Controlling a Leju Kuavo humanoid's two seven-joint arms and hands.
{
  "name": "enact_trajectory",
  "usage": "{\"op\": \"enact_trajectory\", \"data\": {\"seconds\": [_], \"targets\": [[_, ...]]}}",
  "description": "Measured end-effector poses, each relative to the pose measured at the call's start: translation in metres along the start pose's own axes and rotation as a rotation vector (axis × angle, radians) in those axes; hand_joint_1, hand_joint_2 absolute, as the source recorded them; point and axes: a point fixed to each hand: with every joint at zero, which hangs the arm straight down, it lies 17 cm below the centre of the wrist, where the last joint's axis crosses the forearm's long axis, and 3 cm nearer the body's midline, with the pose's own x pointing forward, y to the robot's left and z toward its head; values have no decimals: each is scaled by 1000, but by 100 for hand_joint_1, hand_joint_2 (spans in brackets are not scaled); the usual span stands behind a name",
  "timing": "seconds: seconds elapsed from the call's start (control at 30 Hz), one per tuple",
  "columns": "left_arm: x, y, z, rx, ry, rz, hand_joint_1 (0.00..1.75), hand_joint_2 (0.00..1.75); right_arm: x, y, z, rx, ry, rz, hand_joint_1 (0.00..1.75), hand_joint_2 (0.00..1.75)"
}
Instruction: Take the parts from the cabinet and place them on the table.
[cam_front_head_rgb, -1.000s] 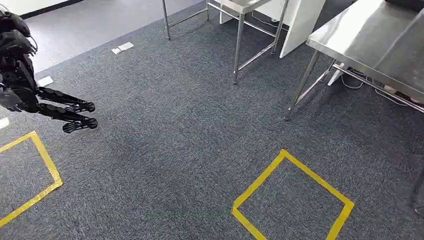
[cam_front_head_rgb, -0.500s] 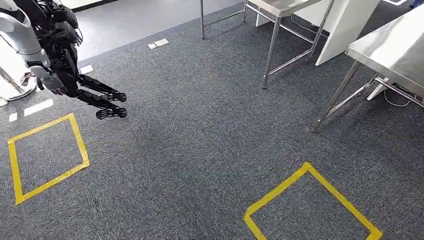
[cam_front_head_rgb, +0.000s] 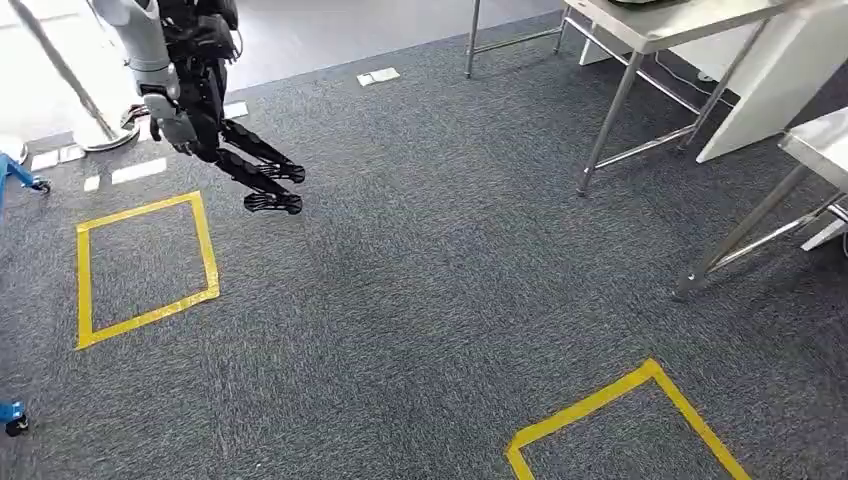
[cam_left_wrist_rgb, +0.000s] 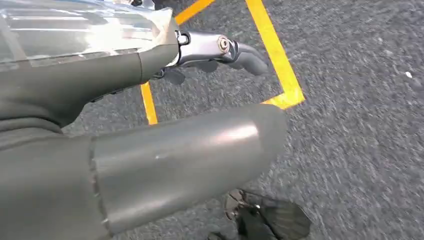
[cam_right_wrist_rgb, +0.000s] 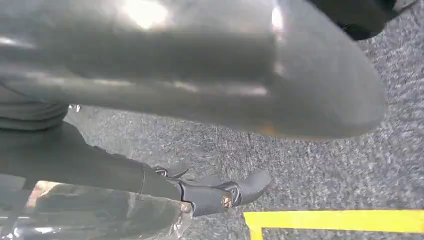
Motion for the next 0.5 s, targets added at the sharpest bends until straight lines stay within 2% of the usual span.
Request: {"op": "enact_trajectory", "data": {"seconds": [0.17,0.5], "targets": [[-1,-2,1,-8,4,-6,0,0,-20,3,1,-1,43,-6,0,0],[-12,-1,3,0,34,-3,0,0,-19,0,1,-12,53,-18,0,0]]}}
